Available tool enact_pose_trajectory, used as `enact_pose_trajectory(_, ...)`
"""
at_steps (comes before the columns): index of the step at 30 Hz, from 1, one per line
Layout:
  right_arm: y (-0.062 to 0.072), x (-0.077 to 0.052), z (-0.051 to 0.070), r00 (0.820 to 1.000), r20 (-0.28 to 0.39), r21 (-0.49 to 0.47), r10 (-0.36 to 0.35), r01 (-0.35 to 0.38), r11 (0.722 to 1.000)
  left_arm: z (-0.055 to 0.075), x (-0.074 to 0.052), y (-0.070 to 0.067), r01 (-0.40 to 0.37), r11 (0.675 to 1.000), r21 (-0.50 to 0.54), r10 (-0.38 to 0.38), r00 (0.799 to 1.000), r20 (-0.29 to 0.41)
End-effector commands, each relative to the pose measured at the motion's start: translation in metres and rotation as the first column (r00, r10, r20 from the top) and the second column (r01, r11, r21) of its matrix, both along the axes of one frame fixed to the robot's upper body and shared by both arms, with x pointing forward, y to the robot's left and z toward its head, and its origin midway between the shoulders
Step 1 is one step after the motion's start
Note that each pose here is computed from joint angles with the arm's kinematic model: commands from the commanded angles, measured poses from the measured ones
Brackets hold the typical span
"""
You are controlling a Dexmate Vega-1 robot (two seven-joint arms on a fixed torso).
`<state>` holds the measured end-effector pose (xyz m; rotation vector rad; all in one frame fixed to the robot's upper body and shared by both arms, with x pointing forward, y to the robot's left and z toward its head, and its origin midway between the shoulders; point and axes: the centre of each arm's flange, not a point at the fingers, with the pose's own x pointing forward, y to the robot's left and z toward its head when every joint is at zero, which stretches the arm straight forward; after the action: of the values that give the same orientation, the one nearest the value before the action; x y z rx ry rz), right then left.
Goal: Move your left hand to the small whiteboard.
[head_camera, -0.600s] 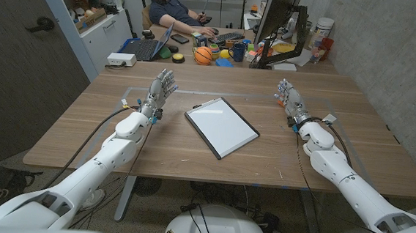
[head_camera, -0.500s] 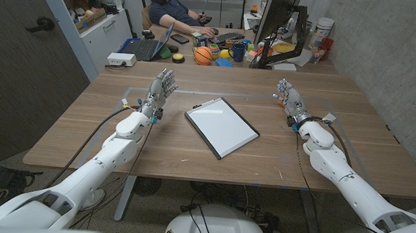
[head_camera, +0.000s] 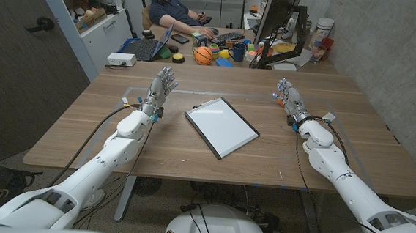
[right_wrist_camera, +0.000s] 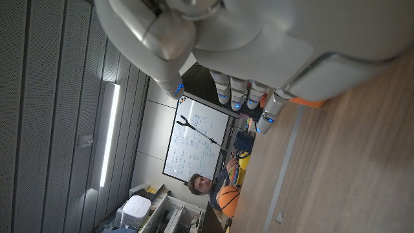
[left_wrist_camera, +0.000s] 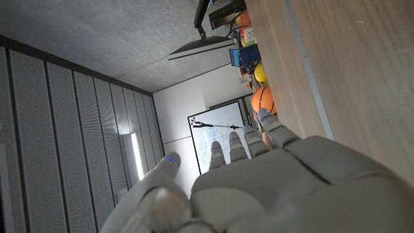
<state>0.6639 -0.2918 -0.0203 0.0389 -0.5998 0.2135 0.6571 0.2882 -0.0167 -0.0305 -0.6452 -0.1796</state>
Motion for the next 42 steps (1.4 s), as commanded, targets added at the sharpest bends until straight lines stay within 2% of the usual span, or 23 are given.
enact_pose_trajectory(1, 0.0, 0.0, -0.002, 1.0, -0.003, 0.004, 0.004, -0.004, 1.0, 0.014, -0.007, -0.003, -0.032, 0.999, 0.019, 0.031, 0.996, 0.079)
enact_pose_trajectory(10, 0.001, 0.001, -0.004, 1.0, -0.004, 0.009, 0.008, -0.008, 1.0, 0.03, -0.014, -0.008, -0.06, 0.998, 0.035, 0.054, 0.988, 0.147)
enact_pose_trajectory(20, 0.001, 0.001, -0.006, 1.0, -0.001, 0.011, 0.018, -0.018, 1.0, 0.049, -0.019, -0.017, -0.1, 0.994, 0.049, 0.086, 0.968, 0.234)
enact_pose_trajectory(27, 0.0, 0.0, -0.008, 1.0, 0.002, 0.024, 0.022, -0.022, 0.999, 0.06, -0.023, -0.023, -0.109, 0.99, 0.094, 0.078, 0.957, 0.28)
enact_pose_trajectory(42, -0.001, -0.002, -0.012, 1.0, 0.008, 0.037, 0.028, -0.028, 0.999, 0.082, -0.037, -0.04, -0.163, 0.969, 0.186, 0.076, 0.911, 0.406)
